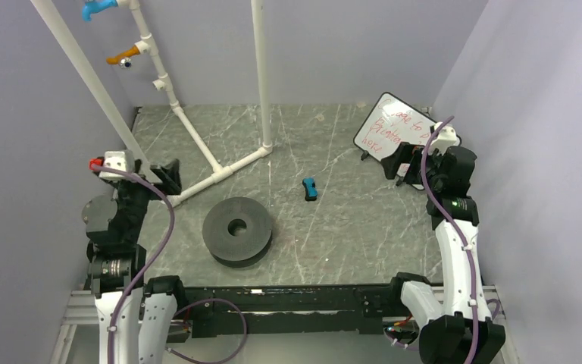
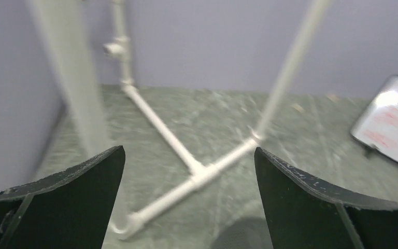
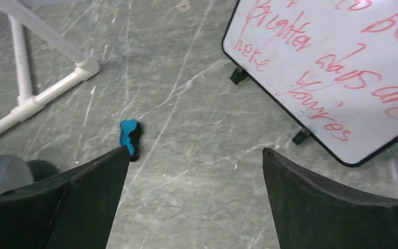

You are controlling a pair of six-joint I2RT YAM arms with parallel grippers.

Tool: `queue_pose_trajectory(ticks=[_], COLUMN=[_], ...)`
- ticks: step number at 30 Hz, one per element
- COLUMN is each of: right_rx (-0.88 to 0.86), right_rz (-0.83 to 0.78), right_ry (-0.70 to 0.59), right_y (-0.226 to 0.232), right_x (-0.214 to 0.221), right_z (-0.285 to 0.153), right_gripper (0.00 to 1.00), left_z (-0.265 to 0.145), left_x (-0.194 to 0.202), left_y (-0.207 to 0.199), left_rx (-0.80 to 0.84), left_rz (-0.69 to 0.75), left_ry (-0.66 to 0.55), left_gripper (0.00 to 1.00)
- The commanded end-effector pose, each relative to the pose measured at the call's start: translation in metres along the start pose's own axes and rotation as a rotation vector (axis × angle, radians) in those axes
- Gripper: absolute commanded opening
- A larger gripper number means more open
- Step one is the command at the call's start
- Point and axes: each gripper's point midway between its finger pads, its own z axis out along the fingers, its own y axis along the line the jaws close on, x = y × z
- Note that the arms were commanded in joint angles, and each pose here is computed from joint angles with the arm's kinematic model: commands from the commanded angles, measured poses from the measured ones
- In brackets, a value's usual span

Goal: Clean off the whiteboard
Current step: Pick up the whiteboard from the corner of the board.

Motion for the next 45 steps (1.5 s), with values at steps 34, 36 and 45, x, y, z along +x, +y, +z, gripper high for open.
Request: queue_pose_trajectory(ticks=[34,36,45], right_rx=[0.021,0.035,0.028], right_rz=[-0.122,-0.145,-0.056], right_ry=[0.028,0.007,0.005], right_y=[-0.098,-0.101,-0.119], right_x=[0.003,0.001,-0.006], right_z=[-0.012,-0.011,0.009], right_gripper=[1.00,1.00,1.00], left_z=[0.000,0.000,-0.003], left_x=[0.121,0.122,0.123], left_y=[-0.112,-0.110,-0.108], left_rx=[0.571,0.562,0.555], left_rz=[-0.087,-0.087,-0.082], left_ry=[0.440,0.442,0.443], left_gripper=[0.99,0.99,0.99])
